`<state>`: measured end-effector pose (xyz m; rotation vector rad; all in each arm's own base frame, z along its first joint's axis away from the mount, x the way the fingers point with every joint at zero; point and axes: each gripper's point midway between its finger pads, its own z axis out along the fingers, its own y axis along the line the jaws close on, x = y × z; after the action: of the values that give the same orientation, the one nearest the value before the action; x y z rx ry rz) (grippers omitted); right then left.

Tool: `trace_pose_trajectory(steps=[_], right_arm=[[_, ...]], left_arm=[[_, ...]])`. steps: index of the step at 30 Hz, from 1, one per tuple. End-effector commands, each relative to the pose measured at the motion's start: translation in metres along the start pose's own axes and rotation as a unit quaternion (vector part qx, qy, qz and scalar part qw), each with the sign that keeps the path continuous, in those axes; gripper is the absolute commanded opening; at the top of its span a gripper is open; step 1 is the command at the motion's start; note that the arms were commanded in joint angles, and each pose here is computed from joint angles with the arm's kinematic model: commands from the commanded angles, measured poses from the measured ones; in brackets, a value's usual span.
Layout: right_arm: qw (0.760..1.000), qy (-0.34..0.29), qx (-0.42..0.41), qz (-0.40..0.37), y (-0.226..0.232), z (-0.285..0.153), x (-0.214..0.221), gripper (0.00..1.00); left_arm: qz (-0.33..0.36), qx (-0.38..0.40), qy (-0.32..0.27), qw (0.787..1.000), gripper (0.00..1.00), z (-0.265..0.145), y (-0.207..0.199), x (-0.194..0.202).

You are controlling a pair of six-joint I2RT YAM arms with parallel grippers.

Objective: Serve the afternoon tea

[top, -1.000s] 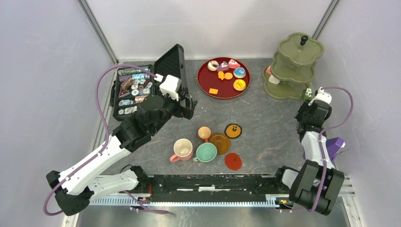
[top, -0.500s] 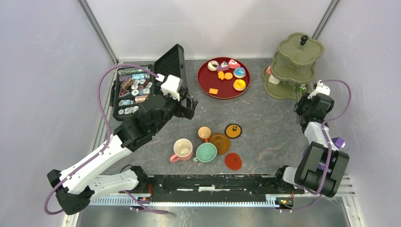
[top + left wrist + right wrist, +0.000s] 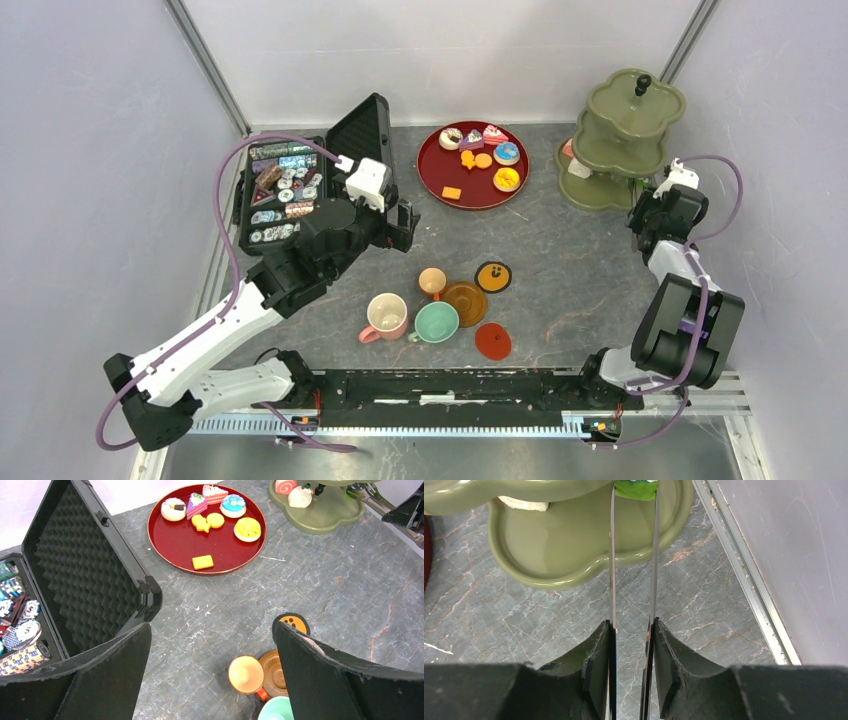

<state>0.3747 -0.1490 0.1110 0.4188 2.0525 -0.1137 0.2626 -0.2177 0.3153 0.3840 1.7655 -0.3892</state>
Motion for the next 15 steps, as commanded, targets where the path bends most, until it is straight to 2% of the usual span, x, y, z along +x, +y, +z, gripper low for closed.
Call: trace_pose_trajectory(steps=[1, 7, 15], right_arm=[[1.0, -0.026, 0.009, -0.016, -0.005, 0.007, -0.024, 0.28], [1.0, -0.017, 0.005, -0.016, -0.005, 0.017, -0.021, 0.32], [0.999, -0.034, -0.028, -0.018, 0.006, 0.025, -0.024, 0.36]], left_arm=[[-0.01, -0.003, -0.013, 1.0, 1.0, 0.002, -0.001, -0.007], [-0.007, -0.004, -0.009, 1.0, 1.0, 0.003, -0.001, -0.005], [-0.004, -0.007, -0.006, 1.0, 1.0, 0.005, -0.001, -0.003]])
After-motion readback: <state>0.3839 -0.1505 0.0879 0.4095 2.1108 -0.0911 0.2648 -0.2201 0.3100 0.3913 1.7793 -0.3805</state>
